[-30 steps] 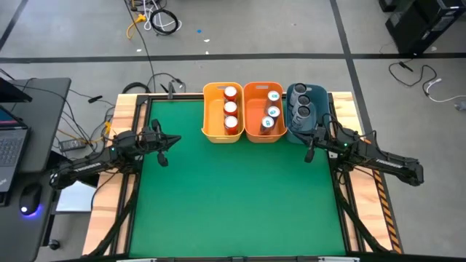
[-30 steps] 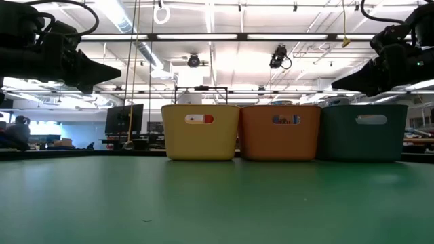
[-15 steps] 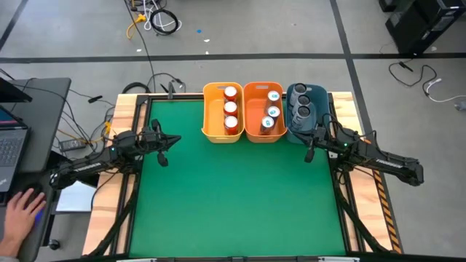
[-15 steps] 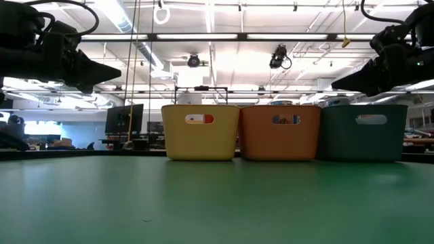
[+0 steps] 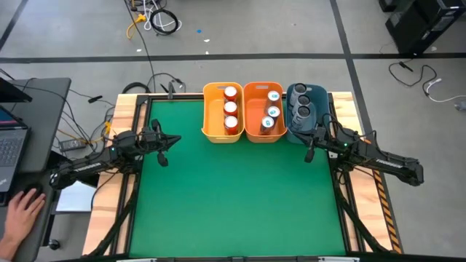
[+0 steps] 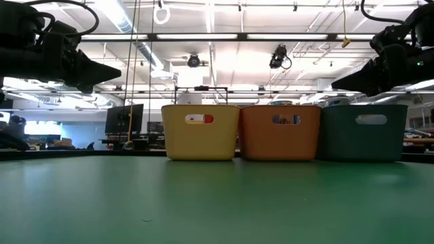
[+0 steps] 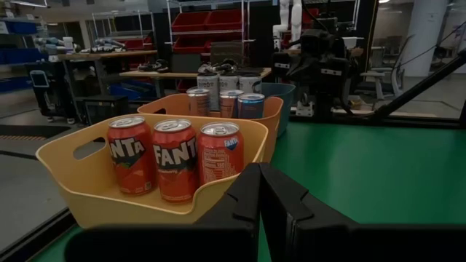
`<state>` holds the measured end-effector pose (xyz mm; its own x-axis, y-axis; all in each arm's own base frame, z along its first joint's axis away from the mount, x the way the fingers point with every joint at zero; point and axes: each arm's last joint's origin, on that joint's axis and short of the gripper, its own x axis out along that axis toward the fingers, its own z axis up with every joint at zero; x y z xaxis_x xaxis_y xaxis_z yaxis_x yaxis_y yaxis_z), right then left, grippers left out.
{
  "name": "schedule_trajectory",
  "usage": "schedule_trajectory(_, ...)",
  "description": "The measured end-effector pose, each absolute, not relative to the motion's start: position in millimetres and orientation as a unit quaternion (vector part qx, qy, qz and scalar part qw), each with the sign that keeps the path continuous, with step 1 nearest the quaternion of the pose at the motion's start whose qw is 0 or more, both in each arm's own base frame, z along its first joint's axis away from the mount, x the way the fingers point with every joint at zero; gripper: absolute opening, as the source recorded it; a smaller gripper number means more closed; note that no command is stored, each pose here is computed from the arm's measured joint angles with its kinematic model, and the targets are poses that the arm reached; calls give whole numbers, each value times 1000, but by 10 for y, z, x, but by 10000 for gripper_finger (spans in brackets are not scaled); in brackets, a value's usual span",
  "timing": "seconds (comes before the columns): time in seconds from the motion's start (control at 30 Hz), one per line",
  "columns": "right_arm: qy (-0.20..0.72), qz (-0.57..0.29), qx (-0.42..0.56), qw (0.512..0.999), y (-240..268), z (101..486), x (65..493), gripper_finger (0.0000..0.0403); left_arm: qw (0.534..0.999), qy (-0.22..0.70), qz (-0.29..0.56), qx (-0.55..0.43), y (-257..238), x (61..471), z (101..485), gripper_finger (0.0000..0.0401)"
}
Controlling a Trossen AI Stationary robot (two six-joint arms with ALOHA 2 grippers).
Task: Sort soda cans
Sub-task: Return to Home Position
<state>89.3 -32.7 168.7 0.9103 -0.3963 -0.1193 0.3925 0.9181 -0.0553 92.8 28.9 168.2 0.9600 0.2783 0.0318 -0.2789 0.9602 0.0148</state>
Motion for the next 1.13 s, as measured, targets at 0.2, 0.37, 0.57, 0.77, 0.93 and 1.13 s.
schedule_trajectory(0.2, 64, -202, -15, 977, -327, 1687, 893, 11, 990, -15, 141, 10, 289, 928, 1682, 15)
schedule_trajectory(0.37, 64, -202, -15, 977, -327, 1687, 893, 9, 990, -15, 141, 10, 289, 928, 1682, 15)
schedule_trajectory(0.57, 64, -202, -15, 977, -327, 1687, 893, 8, 990, -15, 141, 10, 289, 928, 1682, 15)
schedule_trajectory(0.77, 64, -201, -15, 977, -327, 1687, 893, 13, 990, -15, 141, 10, 289, 928, 1682, 15)
schedule_trajectory(0.93, 64, -202, -15, 977, -327, 1687, 893, 10, 990, -15, 141, 10, 289, 928, 1682, 15)
schedule_trajectory(1.13, 64, -202, -15, 977, -327, 1687, 893, 6, 990, -15, 141, 10, 289, 928, 1682, 15)
